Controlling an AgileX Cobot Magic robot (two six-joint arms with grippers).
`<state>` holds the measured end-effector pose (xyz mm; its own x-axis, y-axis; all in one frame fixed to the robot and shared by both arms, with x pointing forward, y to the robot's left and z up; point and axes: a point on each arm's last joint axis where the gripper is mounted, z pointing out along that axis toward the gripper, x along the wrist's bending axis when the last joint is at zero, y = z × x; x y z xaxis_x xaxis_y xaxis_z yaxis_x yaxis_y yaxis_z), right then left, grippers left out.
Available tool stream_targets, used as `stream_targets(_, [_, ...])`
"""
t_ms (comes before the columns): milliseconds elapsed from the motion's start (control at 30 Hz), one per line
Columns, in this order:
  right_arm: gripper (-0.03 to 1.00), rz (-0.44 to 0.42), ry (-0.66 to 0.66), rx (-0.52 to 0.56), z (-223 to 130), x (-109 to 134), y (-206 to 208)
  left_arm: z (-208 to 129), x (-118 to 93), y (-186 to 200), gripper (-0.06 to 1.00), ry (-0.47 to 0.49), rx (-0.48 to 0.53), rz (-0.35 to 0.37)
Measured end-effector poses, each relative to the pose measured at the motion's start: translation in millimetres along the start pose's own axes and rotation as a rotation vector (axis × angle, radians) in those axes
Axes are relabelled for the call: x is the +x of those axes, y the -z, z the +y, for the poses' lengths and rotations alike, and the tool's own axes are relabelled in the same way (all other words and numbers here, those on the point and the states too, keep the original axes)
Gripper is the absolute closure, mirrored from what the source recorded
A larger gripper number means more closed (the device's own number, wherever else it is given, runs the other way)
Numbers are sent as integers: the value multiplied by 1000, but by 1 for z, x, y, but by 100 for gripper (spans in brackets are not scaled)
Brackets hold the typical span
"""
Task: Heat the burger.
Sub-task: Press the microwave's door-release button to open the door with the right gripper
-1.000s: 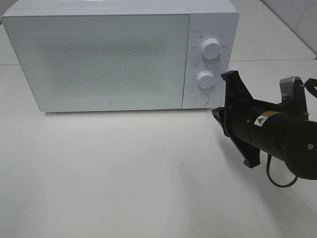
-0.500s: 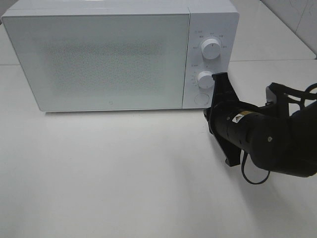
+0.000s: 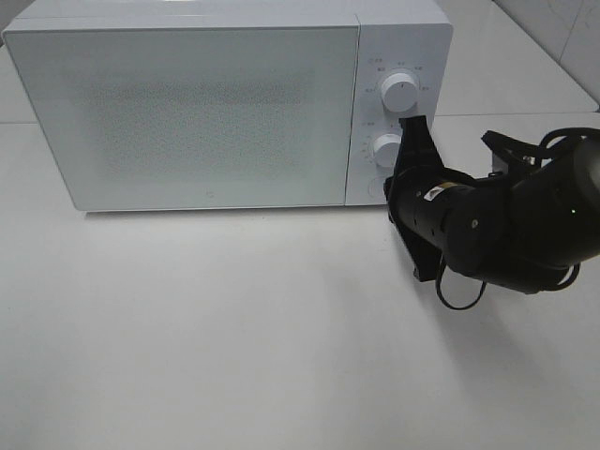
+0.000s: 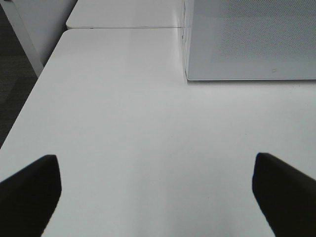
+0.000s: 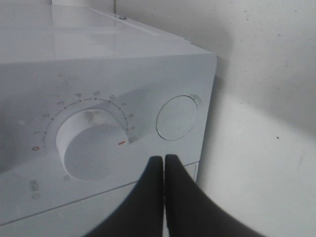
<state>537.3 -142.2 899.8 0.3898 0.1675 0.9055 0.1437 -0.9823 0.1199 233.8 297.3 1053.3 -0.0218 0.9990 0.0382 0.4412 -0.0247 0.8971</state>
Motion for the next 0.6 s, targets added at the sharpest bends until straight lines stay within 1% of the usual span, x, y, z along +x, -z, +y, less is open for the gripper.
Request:
stream_targets(200, [96,2,-2,-1,-1,3,-13,0,0,0,-3,0,0,0])
stream_targets(600, [96,-24,-5,-11,-4,-4,-33,0,0,0,-3,0,0,0])
